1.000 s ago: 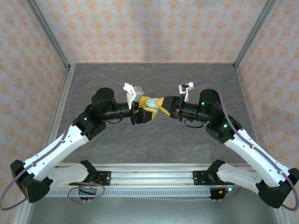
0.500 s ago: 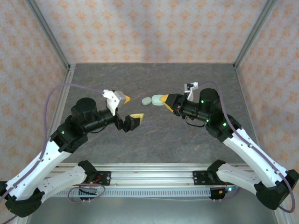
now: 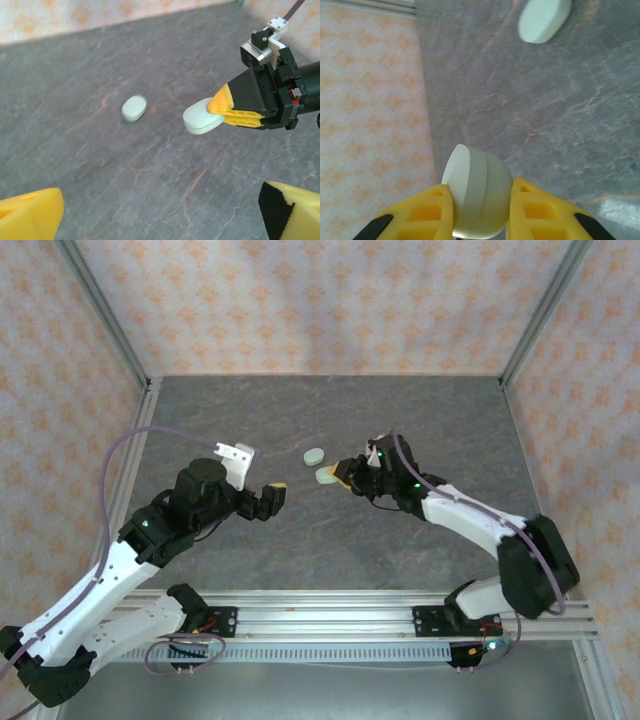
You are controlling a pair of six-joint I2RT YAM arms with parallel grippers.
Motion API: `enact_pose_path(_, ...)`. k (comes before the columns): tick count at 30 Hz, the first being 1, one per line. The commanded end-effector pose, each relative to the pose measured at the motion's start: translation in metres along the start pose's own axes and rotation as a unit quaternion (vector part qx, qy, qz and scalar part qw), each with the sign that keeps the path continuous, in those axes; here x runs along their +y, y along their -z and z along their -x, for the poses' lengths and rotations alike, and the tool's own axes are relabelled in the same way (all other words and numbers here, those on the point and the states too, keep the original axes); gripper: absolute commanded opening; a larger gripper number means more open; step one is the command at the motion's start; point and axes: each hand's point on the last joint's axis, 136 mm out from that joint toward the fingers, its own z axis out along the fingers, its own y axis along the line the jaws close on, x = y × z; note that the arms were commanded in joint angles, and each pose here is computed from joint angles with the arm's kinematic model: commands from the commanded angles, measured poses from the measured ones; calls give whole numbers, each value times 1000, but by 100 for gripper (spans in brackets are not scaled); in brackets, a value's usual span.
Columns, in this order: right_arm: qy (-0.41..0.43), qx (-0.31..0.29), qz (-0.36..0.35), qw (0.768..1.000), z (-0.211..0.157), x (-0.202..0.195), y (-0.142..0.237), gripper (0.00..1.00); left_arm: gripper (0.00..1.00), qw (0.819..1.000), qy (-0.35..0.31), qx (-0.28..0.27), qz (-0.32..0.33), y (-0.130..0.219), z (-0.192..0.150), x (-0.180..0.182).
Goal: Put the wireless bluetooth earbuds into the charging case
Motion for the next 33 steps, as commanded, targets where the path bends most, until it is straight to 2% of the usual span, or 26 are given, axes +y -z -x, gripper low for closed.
enact_pose_path(1, 23, -2, 55, 998, 9, 14, -20, 17, 100, 998, 40, 15, 46, -4, -21, 20)
enact_pose_path(7, 27, 46, 20, 998, -2, -35, -65, 15, 100, 990, 95, 35, 100, -15, -50, 47)
enact_pose_path(13, -6, 64, 13, 998, -14, -72, -86, 15, 100, 983, 132, 29, 124, -27, -56, 63)
enact_pose_path(15, -5, 63, 9, 998, -15, -76, -84, 18, 100, 982, 136, 29, 129, -30, -56, 65)
enact_pose_path(17, 8, 63, -10, 998, -17, -82, -79, 29, 100, 981, 138, 31, 134, -34, -58, 68)
enact_pose_path(18, 16, 63, -22, 998, -18, -85, -75, 37, 100, 980, 139, 31, 138, -35, -58, 70)
enact_pose_path(23, 51, 61, -67, 995, -24, -84, -44, 61, 100, 974, 142, 31, 173, -30, -57, 91)
enact_pose_path(29, 139, -4, -144, 980, -1, -68, 18, 70, 100, 962, 125, 17, 242, -2, -46, 127)
enact_pose_path(31, 188, -51, -181, 964, 17, -58, 46, 73, 100, 956, 104, 3, 275, 7, -41, 140)
enact_pose_path(33, 241, -112, -230, 936, 40, -51, 81, 79, 100, 946, 82, -8, 312, 16, -38, 154)
